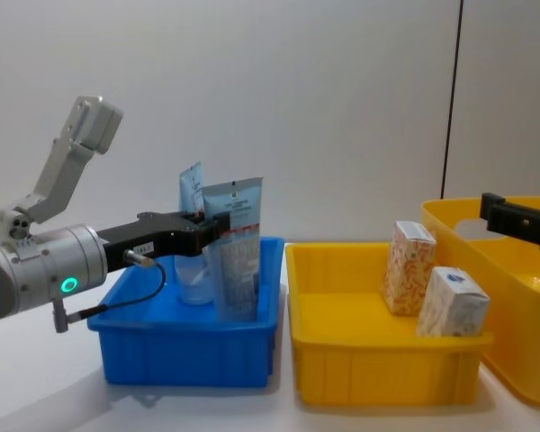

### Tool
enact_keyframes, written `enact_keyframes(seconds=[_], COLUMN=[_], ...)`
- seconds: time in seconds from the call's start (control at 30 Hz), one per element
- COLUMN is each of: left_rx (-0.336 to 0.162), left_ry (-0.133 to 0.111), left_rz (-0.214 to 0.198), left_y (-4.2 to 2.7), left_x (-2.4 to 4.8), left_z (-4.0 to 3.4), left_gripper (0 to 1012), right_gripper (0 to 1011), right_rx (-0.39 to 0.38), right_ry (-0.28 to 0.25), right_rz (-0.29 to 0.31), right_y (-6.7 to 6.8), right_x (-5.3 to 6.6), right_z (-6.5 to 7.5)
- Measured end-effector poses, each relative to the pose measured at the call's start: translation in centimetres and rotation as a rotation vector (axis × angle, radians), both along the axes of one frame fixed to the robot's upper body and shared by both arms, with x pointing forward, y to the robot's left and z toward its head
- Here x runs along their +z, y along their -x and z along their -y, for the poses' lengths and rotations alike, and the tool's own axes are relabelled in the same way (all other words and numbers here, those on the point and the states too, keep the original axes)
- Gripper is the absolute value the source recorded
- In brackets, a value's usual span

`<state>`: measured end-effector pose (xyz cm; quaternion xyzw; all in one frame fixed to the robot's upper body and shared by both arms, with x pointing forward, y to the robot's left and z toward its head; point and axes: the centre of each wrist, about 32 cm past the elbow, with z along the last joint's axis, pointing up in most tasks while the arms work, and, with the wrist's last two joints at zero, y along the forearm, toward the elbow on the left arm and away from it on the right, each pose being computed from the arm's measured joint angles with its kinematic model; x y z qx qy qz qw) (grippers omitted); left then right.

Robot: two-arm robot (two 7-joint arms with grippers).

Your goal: Bimanual collaborative sorting of washing and personal care products

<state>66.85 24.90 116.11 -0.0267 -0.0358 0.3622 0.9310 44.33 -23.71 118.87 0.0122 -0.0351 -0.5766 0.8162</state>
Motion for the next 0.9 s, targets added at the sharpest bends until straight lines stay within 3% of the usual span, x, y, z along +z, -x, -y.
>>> enact_keyframes(seconds=[0.37,0.63,0.8,0.9], left_rx=[-0.001,0.006,0.025,0.050], left_ry=[0.000,0.006,0.020,0.040], left_rz=[0.002,0.025,0.062,0.094], left_y=[-0.02,0.08,0.37,0.83], left_x=[0.04,0.24,0.69,1.26], left_z=[-0.01,-0.21,-0.75,-1.46], left_gripper=[123,87,65,65], right_gripper=[1002,1002,1002,1002], right_rx=[0.000,0.000,0.000,0.000], right_ry=[0.000,0.000,0.000,0.000], right_rz=[0.000,0.000,0.000,0.000], right_y=[0.0,0.0,0.0,0.0], right_x=[0.0,0.0,0.0,0.0], right_z=[0.0,0.0,0.0,0.0])
